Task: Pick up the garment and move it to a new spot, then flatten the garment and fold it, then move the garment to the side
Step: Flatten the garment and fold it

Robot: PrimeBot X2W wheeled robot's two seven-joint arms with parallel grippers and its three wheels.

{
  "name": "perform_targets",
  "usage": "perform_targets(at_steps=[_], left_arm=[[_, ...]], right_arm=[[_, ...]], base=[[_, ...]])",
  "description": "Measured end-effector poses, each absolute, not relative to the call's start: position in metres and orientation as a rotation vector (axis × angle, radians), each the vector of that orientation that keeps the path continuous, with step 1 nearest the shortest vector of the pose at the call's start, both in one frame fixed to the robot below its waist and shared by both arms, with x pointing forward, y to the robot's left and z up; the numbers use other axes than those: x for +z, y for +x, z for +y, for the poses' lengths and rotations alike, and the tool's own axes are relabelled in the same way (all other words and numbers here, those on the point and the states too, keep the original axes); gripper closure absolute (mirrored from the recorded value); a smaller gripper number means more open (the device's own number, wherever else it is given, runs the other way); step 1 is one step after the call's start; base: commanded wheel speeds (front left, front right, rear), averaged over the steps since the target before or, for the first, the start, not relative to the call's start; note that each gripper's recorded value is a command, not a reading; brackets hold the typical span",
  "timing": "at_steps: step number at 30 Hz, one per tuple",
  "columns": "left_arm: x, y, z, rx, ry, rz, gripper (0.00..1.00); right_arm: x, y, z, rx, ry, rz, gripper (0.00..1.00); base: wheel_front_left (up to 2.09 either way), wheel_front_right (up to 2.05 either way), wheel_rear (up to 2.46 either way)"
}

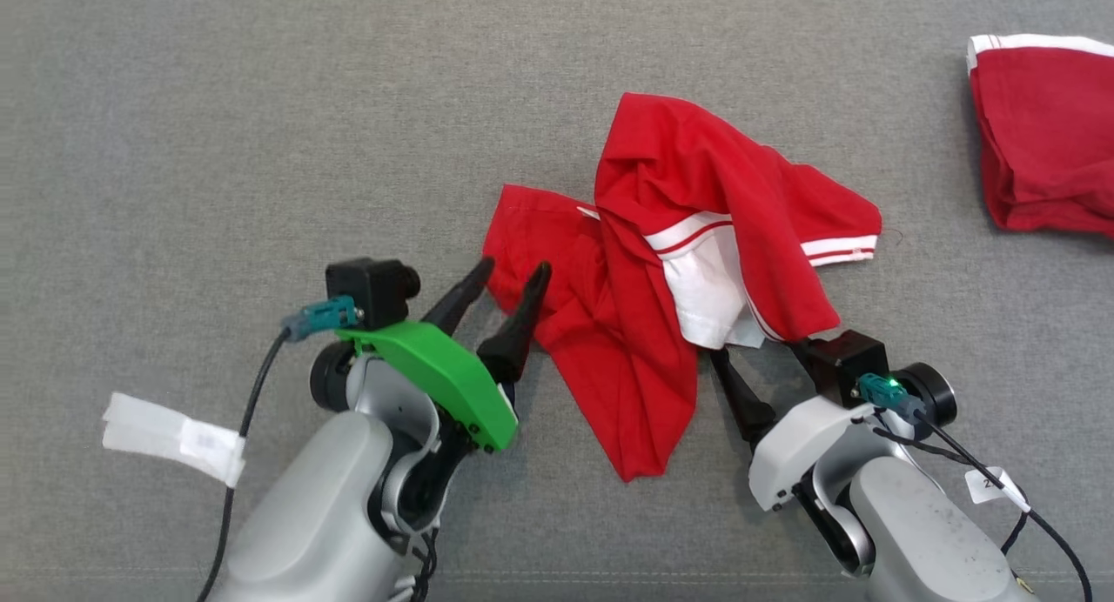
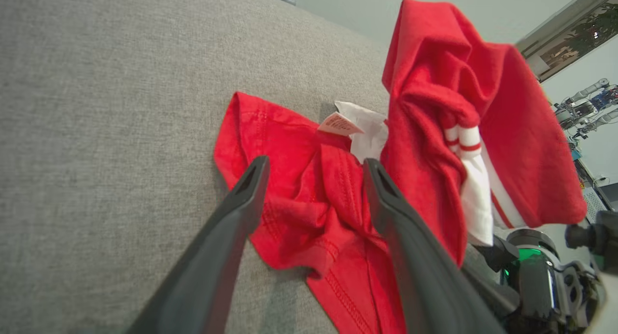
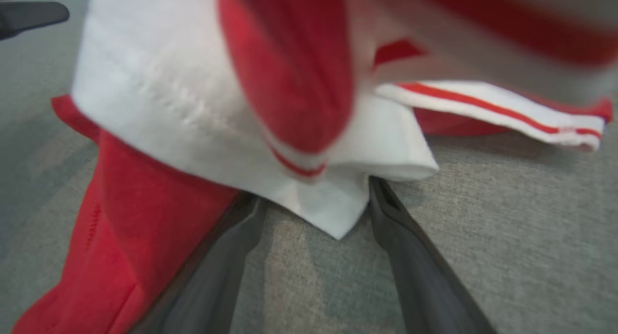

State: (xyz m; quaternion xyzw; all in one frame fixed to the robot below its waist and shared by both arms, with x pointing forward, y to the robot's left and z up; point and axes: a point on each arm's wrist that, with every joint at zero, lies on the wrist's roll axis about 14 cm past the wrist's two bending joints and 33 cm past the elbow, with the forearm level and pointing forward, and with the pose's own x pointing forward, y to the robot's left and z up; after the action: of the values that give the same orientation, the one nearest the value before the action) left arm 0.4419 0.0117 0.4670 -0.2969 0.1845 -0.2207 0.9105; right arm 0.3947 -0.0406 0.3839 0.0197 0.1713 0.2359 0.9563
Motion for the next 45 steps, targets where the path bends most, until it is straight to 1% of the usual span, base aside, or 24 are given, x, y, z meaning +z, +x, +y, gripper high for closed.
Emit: perform_targets(at_steps=[3, 4, 5, 6, 7, 8, 14, 18, 20, 23, 28, 31, 34, 40, 43, 45], left_arm=[[0.455, 0.422, 0.017, -0.431, -0.625, 0.407, 0.0], [0.455, 0.417, 0.016, -0.441, -0.63, 0.409, 0.0], [0.455, 0.411, 0.013, -0.455, -0.634, 0.41, 0.0], [0.457, 0.407, 0.011, -0.464, -0.638, 0.41, 0.0], [0.459, 0.403, 0.007, -0.484, -0.641, 0.407, 0.0], [0.462, 0.398, 0.003, -0.507, -0.65, 0.405, 0.0], [0.456, 0.38, -0.006, -0.53, -0.661, 0.431, 0.0], [0.463, 0.382, -0.008, -0.536, -0.671, 0.401, 0.0], [0.465, 0.382, -0.009, -0.541, -0.671, 0.395, 0.0], [0.471, 0.383, -0.008, -0.536, -0.679, 0.368, 0.0], [0.479, 0.381, -0.011, -0.544, -0.683, 0.347, 0.0], [0.48, 0.374, -0.015, -0.555, -0.691, 0.352, 0.0], [0.478, 0.367, -0.018, -0.556, -0.708, 0.369, 0.0], [0.47, 0.354, -0.024, -0.566, -0.733, 0.407, 0.0], [0.467, 0.349, -0.029, -0.583, -0.735, 0.424, 0.0], [0.464, 0.345, -0.032, -0.595, -0.737, 0.436, 0.0]], right_arm=[[0.384, 0.394, -0.033, 0.504, 0.04, 0.348, 0.0], [0.384, 0.394, -0.032, 0.511, 0.04, 0.348, 0.09], [0.385, 0.394, -0.03, 0.514, 0.042, 0.345, 0.4], [0.386, 0.393, -0.03, 0.515, 0.048, 0.346, 0.59], [0.386, 0.393, -0.028, 0.518, 0.054, 0.346, 0.86], [0.387, 0.393, -0.027, 0.52, 0.062, 0.345, 1.0], [0.398, 0.386, -0.012, 0.592, 0.103, 0.334, 1.0], [0.422, 0.383, 0.003, 0.665, 0.137, 0.293, 1.0], [0.437, 0.386, 0.002, 0.691, 0.115, 0.262, 1.0], [0.471, 0.403, -0.011, 0.703, 0.051, 0.174, 1.0], [0.558, 0.431, -0.022, 0.717, 0.009, -0.022, 1.0], [0.605, 0.442, -0.035, 0.71, 0.015, -0.095, 1.0], [0.636, 0.454, -0.055, 0.68, -0.01, -0.112, 1.0], [0.671, 0.481, -0.113, 0.558, -0.037, -0.066, 1.0], [0.683, 0.487, -0.13, 0.528, -0.035, -0.043, 1.0], [0.681, 0.489, -0.134, 0.523, -0.031, -0.007, 1.0]], base=[[0.0, 0.0, 0.0], [0.0, 0.0, 0.0], [0.0, 0.0, 0.0], [0.0, 0.0, 0.0], [0.0, 0.0, 0.0], [0.0, 0.0, 0.0], [0.0, 0.0, 0.0], [0.0, 0.0, 0.0], [0.0, 0.0, 0.0], [0.0, 0.0, 0.0], [0.0, 0.0, 0.0], [0.0, 0.0, 0.0], [0.0, 0.0, 0.0], [0.0, 0.0, 0.0], [0.0, 0.0, 0.0], [0.0, 0.0, 0.0]])
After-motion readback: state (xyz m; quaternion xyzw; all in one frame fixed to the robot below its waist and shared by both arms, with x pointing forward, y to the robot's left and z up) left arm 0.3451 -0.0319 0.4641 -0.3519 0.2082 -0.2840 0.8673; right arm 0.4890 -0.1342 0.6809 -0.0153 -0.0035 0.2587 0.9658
